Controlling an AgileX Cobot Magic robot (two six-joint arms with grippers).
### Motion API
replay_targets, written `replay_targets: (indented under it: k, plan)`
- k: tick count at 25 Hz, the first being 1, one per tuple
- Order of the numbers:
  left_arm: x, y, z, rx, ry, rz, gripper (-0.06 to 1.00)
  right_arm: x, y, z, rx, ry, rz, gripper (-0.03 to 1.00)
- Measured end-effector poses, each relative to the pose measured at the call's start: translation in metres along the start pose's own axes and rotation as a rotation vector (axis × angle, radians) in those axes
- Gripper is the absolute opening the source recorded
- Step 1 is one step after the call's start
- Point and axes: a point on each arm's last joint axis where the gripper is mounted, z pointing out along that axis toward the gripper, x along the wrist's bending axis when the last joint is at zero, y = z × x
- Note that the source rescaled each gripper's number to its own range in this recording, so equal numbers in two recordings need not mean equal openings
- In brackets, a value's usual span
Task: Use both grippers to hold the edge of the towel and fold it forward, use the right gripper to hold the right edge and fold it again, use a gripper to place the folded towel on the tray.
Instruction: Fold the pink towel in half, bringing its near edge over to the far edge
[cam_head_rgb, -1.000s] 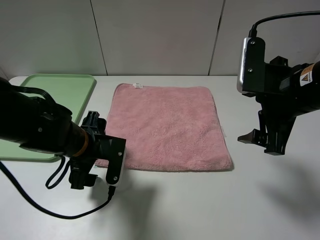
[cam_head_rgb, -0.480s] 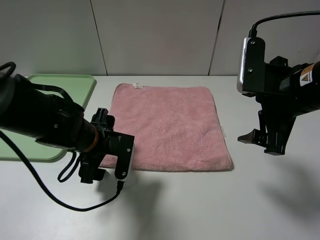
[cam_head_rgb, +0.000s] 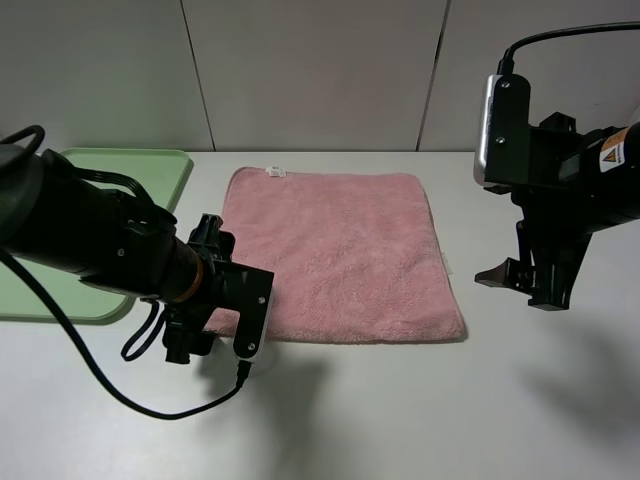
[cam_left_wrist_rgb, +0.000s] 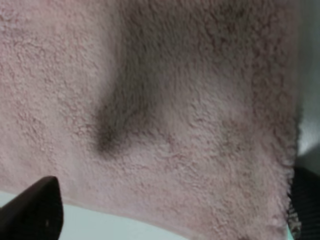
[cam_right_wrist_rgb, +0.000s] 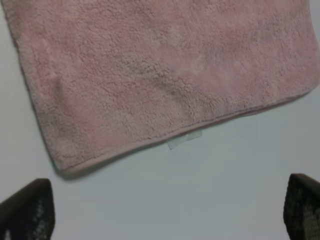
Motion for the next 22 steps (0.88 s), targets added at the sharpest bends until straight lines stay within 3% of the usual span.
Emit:
replay_targets:
  k: [8,16,22]
  plan:
    - [-0.0013,-0.0033,0.0021,0.039,-0.007,0.0,0.73,-0.0004,0.0003,0.0,-0.003,-0.005,0.0,1.0]
    - [-0.0042,-0.0045,0.0046,0.053,-0.027,-0.043,0.48,-0.0004,0.0003,0.0,-0.003,-0.005,0.0,1.0]
    - [-0.0051,-0.0041,0.0054,0.049,-0.035,-0.062,0.37,-0.0004,0.0003,0.0,-0.003,-0.005,0.0,1.0]
